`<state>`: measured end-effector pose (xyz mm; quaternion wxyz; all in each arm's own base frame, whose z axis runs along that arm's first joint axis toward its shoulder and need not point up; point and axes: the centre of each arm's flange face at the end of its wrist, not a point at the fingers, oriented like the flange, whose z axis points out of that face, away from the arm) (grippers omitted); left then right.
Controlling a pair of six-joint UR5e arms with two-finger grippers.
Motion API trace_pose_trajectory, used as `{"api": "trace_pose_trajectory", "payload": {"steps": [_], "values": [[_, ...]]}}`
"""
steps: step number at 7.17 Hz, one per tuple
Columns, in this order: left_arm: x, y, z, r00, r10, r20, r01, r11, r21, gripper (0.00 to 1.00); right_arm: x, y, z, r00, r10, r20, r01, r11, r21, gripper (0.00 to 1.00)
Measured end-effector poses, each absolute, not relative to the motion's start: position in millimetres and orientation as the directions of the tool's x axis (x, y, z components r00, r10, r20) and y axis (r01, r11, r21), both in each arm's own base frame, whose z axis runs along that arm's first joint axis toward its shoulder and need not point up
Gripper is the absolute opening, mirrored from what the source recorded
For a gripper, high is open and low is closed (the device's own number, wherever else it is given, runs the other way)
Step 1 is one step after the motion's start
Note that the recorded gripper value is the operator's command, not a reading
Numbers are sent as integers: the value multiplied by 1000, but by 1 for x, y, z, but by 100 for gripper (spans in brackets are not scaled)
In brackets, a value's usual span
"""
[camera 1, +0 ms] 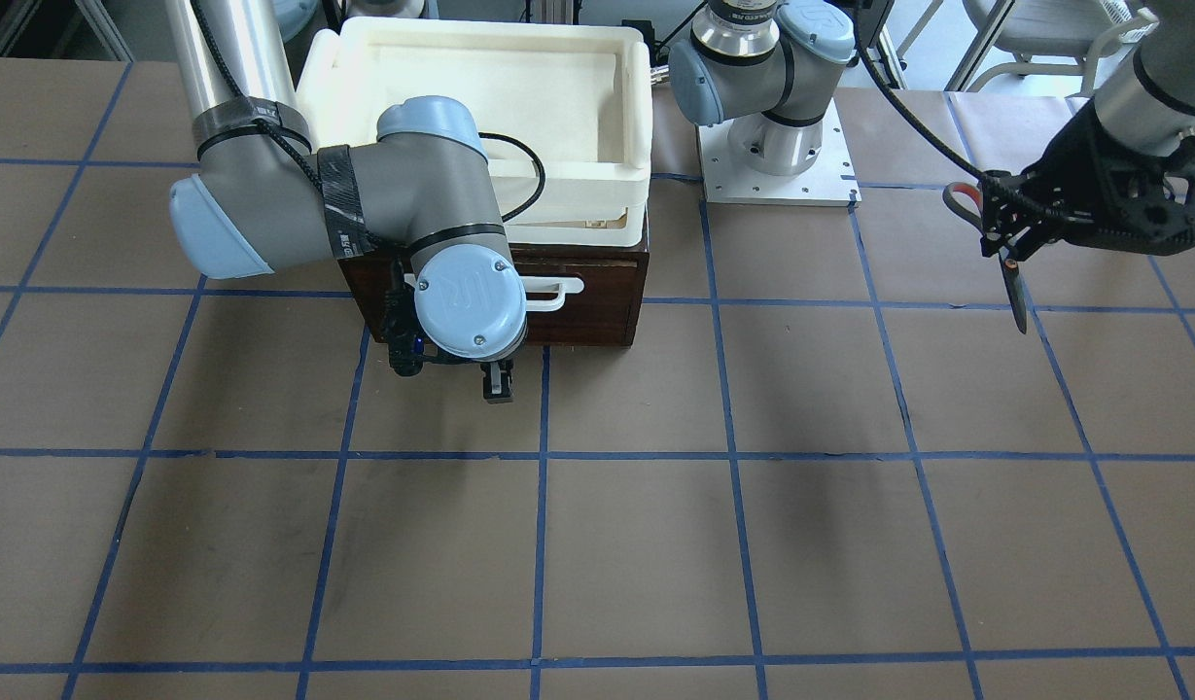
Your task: Place scissors in drawer with both arms
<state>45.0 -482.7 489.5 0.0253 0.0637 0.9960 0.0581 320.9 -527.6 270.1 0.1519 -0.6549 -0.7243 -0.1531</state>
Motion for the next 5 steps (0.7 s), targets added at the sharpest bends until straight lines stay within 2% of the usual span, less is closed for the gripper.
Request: {"api": "trace_pose_trajectory", "payload": {"steps": [3,5], "values": [[-64,-477,507,-998,-14,-69,-20,997,79,5,324,-537,272,-163,924,347,987,155,51,100],[-117,-470,503,-997,-11,-75,-16,997,76,3,324,-542,273,-208,927,314,978,198,63,100]]}}
